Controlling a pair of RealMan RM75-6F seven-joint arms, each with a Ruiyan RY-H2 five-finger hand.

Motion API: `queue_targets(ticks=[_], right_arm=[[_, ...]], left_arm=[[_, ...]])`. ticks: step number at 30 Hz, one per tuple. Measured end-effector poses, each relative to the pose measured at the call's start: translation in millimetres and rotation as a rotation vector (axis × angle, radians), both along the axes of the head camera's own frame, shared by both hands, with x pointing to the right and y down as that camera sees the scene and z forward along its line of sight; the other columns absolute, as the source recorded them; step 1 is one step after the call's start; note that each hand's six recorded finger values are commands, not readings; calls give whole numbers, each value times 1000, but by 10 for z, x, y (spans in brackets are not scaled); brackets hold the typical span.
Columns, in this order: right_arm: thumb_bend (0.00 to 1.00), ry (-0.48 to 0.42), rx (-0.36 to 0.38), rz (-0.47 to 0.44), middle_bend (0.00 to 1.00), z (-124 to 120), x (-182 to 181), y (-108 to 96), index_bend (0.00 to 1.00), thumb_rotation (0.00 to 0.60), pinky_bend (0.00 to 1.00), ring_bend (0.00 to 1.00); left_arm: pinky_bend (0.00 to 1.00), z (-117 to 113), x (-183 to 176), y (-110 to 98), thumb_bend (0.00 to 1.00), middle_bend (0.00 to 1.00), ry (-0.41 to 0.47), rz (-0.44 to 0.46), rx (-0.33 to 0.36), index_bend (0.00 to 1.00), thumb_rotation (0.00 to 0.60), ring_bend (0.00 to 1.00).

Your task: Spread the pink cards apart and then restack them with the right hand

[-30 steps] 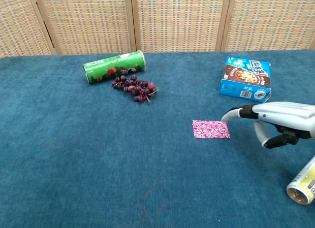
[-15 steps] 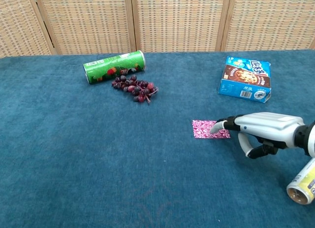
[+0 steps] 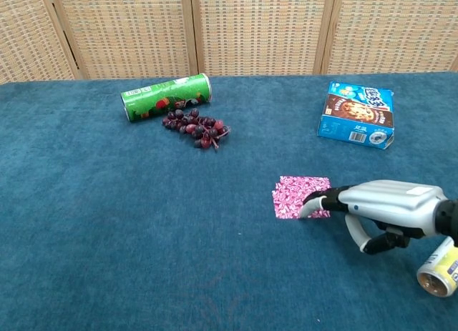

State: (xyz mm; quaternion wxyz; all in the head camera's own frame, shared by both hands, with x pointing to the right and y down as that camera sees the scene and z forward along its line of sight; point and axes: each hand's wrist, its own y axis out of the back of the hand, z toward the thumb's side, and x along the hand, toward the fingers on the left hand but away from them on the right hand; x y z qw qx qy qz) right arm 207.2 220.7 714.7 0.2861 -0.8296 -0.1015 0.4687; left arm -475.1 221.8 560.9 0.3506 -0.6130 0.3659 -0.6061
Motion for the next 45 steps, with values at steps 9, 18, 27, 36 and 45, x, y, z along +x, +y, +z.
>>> queue_targets(ticks=[9,18,27,36,45], right_arm=[[1000,-36,-31,-89,88,-173,-90,266,128,600,73,0],[1000,-100,95,-58,88,-407,-167,-18,128,600,73,0],[1000,3,143,-45,88,-116,-22,-224,128,600,73,0],[1000,36,163,-96,88,11,-58,-152,128,600,73,0],[1000,113,176,-79,86,154,98,-225,128,600,73,0]], left_arm=[[0,0,1,1,47,0,0,-1,1,0,600,0],[0,1,-1,2,47,0,0,-1,0,0,600,0],[0,4,-1,0,46,0,-2,-1,0,0,600,0],[0,4,0,-2,47,0,-3,-2,1,0,600,0],[0,3,0,-1,46,0,-2,-2,1,0,600,0]])
